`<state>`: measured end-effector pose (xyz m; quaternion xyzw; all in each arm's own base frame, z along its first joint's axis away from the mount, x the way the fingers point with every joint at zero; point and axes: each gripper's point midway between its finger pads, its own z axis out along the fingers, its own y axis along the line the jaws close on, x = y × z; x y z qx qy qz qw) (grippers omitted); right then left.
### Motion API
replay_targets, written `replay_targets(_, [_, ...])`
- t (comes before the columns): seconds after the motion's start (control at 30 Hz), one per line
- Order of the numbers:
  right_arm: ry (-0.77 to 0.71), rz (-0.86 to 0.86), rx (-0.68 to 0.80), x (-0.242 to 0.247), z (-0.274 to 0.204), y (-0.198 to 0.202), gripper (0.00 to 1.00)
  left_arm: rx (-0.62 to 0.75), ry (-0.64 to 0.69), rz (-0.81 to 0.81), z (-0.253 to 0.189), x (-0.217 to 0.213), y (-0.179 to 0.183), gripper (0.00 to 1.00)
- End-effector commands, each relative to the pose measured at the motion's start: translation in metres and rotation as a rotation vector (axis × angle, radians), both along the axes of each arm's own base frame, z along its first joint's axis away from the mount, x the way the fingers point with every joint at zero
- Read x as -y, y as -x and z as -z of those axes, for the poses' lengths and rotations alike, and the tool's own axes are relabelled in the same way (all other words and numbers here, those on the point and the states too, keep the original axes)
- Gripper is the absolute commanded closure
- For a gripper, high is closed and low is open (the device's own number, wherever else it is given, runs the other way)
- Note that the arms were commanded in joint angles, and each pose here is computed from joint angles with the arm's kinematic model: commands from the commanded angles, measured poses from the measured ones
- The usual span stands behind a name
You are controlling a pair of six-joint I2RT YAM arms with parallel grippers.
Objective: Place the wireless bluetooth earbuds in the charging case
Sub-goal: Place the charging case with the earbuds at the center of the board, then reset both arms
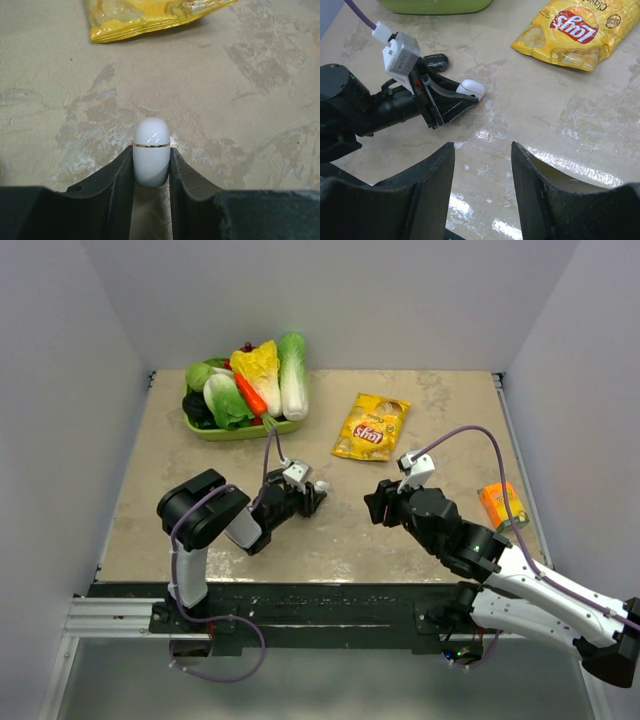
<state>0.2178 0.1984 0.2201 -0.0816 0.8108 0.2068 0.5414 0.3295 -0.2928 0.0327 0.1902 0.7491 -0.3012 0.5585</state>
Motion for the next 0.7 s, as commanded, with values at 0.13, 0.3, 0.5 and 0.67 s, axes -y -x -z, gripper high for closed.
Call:
replay_targets(0.13, [-0.018,0.022,0.007,0.002,-0.006,-0.001,0.45,0.443,0.384,-0.017,-0.140,0.001,-0.008,0.51])
replay_targets(0.3, [-0.023,0.026,0.009,0.004,-0.007,-0.001,0.44,0.429,0.380,-0.034,-0.139,-0.008,-0.001,0.26])
replay_targets(0.5, [-0.035,0.030,0.018,0.006,-0.012,0.000,0.43,0.456,0.367,-0.111,-0.154,-0.039,0.014,0.00])
replay_targets(0.67, [-0.032,0.036,0.028,0.007,-0.013,-0.001,0.42,0.538,0.470,-0.144,-0.205,-0.067,0.041,0.00])
